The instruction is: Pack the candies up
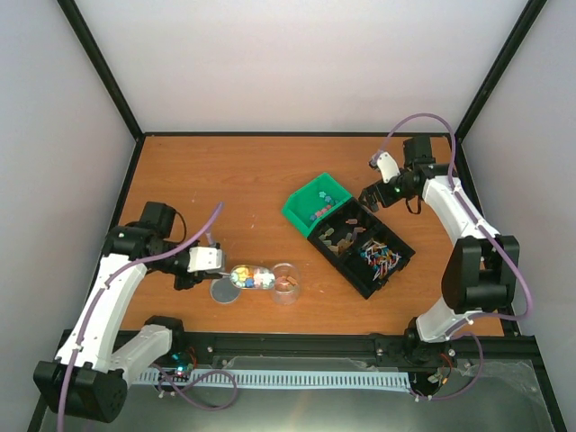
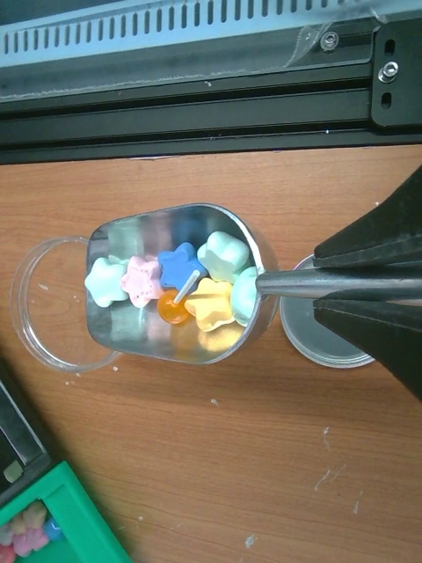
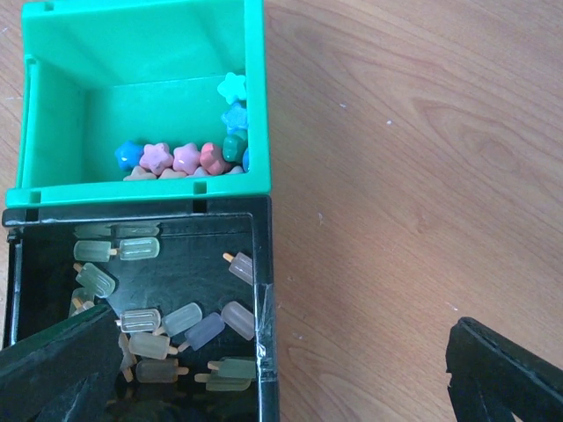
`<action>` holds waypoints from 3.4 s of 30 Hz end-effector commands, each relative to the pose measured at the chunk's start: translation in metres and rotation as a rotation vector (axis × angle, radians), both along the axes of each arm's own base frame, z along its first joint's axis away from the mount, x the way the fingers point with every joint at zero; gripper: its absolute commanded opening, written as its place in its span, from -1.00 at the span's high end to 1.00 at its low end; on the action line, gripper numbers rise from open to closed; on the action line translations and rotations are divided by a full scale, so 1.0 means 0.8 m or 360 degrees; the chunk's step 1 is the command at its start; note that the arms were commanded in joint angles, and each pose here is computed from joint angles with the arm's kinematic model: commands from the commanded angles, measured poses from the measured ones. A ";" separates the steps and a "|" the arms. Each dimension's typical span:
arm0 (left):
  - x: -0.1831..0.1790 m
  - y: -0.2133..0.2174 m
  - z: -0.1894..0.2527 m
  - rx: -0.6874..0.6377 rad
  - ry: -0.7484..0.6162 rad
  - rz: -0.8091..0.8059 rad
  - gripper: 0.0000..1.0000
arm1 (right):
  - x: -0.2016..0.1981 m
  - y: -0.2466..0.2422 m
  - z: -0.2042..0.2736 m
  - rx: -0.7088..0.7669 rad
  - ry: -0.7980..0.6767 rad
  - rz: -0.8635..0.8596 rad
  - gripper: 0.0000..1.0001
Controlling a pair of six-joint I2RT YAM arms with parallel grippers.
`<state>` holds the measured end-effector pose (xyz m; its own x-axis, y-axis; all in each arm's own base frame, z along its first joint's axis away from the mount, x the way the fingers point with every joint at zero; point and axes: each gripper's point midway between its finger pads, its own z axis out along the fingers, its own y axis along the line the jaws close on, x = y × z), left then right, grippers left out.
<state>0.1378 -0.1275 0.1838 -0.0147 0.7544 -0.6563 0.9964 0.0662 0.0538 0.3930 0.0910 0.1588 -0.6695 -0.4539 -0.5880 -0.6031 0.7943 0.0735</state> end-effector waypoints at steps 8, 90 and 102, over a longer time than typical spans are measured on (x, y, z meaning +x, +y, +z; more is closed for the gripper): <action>0.010 -0.013 0.017 0.0094 0.0025 -0.0064 0.96 | -0.008 0.004 0.013 0.0049 -0.0066 -0.0025 -1.00; 0.185 -0.144 0.067 0.0413 0.0312 0.0601 0.99 | -0.101 -0.077 -0.104 -0.0255 0.0428 0.0206 -0.71; 0.202 -0.130 0.058 0.0484 0.0300 0.0832 0.98 | -0.074 -0.046 -0.124 -0.0114 0.0430 -0.0073 -0.01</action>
<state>0.2892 -0.2325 0.2209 -0.4735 0.8111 -0.3434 0.8737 0.4818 -0.0667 0.3191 0.0455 0.0582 -0.7933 -0.5265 -0.3057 -0.5914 0.7856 0.1819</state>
